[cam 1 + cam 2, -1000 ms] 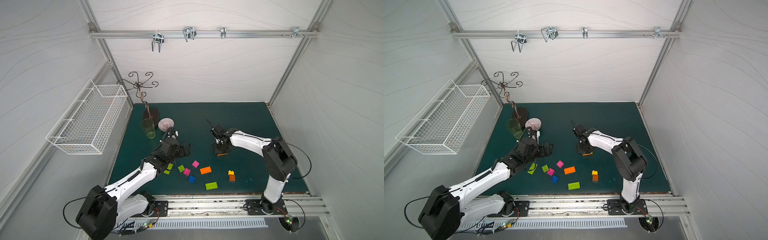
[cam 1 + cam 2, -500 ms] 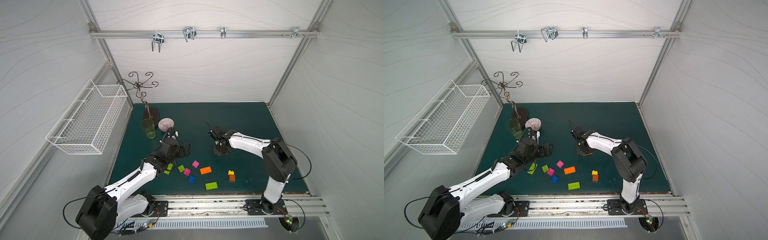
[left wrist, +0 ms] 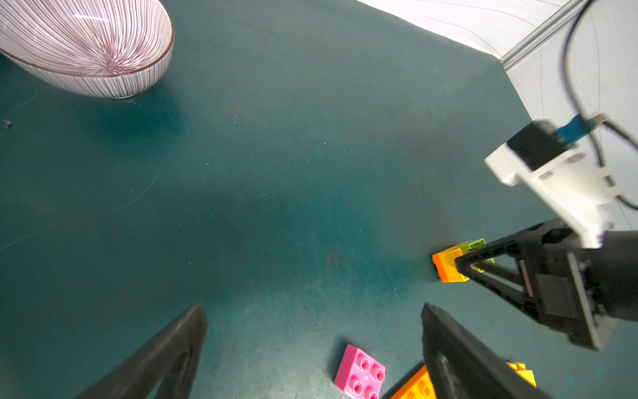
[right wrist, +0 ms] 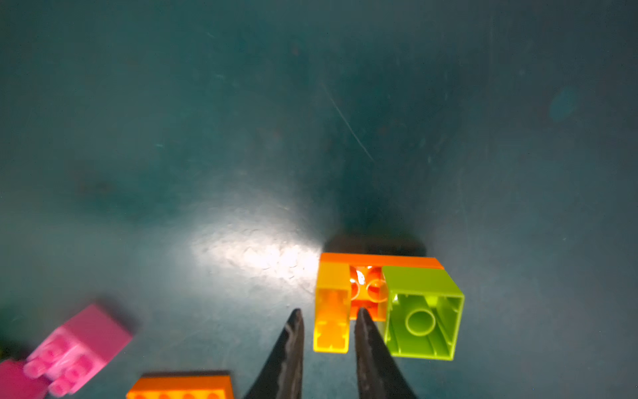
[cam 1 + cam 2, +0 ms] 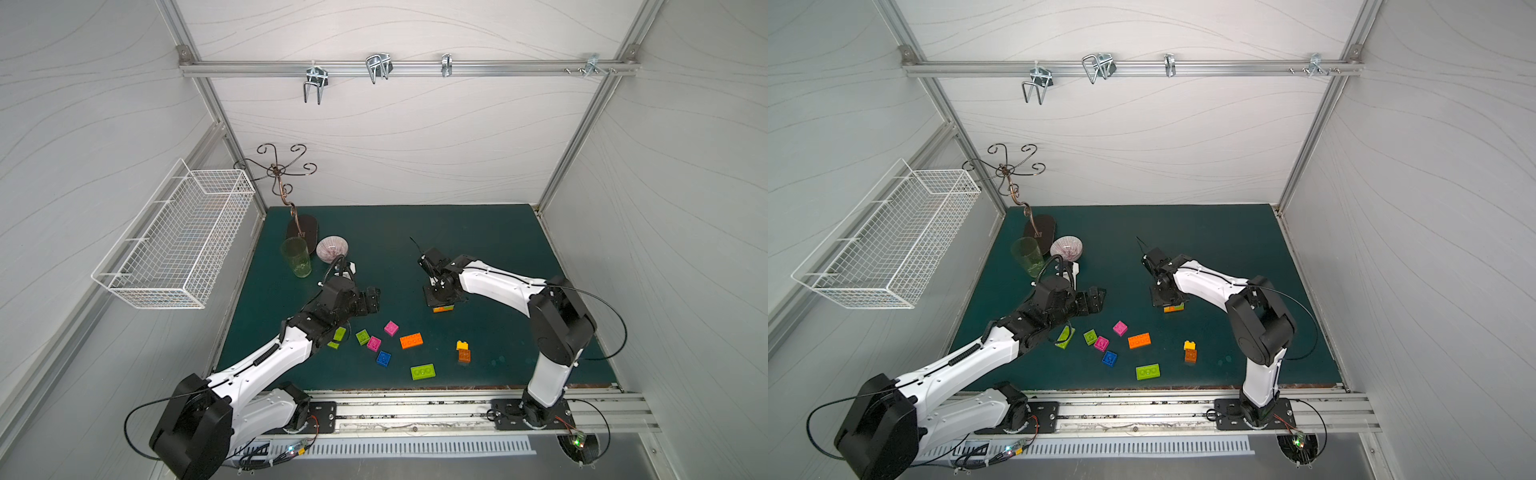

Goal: Assemble the letter p with lego
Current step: Assemble the lego brick with the lego brick, then pick up the lego brick from the center of the board.

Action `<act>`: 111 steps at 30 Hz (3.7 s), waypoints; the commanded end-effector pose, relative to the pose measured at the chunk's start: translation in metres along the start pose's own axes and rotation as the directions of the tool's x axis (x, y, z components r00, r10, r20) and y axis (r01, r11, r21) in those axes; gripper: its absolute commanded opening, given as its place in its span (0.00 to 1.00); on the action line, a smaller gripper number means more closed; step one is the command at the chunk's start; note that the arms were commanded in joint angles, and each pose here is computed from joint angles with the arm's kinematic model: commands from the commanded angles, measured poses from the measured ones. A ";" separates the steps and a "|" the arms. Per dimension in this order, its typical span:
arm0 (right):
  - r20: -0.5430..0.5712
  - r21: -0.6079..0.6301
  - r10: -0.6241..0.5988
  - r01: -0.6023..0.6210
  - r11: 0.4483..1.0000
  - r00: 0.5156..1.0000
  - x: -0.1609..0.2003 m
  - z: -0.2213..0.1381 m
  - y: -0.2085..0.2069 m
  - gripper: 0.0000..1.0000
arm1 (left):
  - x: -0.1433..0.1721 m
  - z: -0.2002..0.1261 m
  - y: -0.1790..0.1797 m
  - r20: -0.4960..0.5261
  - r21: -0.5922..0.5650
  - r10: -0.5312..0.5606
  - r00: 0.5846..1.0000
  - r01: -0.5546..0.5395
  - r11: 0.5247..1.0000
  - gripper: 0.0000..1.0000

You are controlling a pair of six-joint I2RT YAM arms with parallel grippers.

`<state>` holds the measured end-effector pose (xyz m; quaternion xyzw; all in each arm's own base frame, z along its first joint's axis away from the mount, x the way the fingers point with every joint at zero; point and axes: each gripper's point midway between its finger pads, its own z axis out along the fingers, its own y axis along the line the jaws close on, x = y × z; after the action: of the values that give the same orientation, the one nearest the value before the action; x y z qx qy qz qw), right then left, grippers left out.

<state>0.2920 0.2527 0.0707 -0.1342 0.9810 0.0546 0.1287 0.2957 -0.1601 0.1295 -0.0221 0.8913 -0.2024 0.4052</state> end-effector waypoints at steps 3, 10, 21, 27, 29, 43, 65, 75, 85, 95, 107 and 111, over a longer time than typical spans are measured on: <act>0.025 -0.041 -0.007 0.008 0.999 1.000 -0.006 -0.026 0.003 0.35 | -0.017 -0.003 -0.003 0.065 0.001 0.011 0.998 -0.011 1.000 0.99; 0.075 -0.181 -0.016 0.029 0.983 0.997 0.004 -0.052 0.019 0.41 | -0.011 -0.009 0.011 0.053 -0.060 -0.011 0.999 0.014 0.998 0.99; 0.133 -0.415 0.026 0.031 0.909 0.991 0.073 -0.096 0.004 0.69 | 0.046 -0.060 0.047 -0.112 -0.219 -0.268 0.957 0.239 0.946 0.99; 0.136 -0.443 0.063 0.004 0.897 0.989 0.085 -0.106 -0.007 0.72 | 0.060 -0.075 0.047 -0.174 -0.211 -0.227 0.958 0.189 0.959 0.99; 0.114 -0.467 0.094 -0.030 0.884 0.989 0.085 -0.102 -0.010 0.73 | 0.064 -0.076 0.047 -0.193 -0.213 -0.200 0.960 0.158 0.964 0.99; 0.077 -0.528 0.196 -0.126 0.840 0.978 0.079 -0.097 -0.028 0.76 | 0.077 -0.058 0.098 -0.236 -0.491 -0.189 0.953 0.051 0.870 0.91; 0.100 -0.572 0.278 -0.173 0.802 0.955 0.077 -0.110 -0.045 0.78 | 0.111 -0.012 0.089 -0.453 -0.473 -0.210 0.866 -0.034 0.880 0.59; 0.105 -0.573 0.272 -0.166 0.802 0.956 0.078 -0.114 -0.045 0.81 | 0.113 -0.006 0.094 -0.458 -0.496 -0.226 0.859 -0.036 0.867 0.47; 0.098 -0.596 0.252 -0.146 0.789 0.963 0.080 -0.114 -0.041 0.99 | 0.106 -0.011 0.092 -0.439 -0.495 -0.222 0.871 -0.028 0.868 0.30; 0.092 -0.738 0.228 -0.087 0.669 0.969 0.070 -0.131 -0.015 0.99 | 0.043 -0.042 0.016 -0.326 -0.199 -0.250 0.912 0.192 0.961 0.25; 0.162 -0.899 0.032 0.134 0.416 0.986 0.065 -0.180 0.066 0.91 | -0.041 -0.080 -0.126 -0.271 0.645 -0.424 0.864 0.490 0.586 0.27; 0.169 -0.934 0.019 0.154 0.322 0.985 0.057 -0.188 0.082 0.85 | -0.048 -0.096 -0.144 -0.268 0.721 -0.420 0.867 0.470 0.509 0.28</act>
<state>0.1733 0.2771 0.2165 -0.1912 0.7888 0.5759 0.0978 0.2455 -0.2334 0.1971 -0.1183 0.7862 -0.5538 0.2473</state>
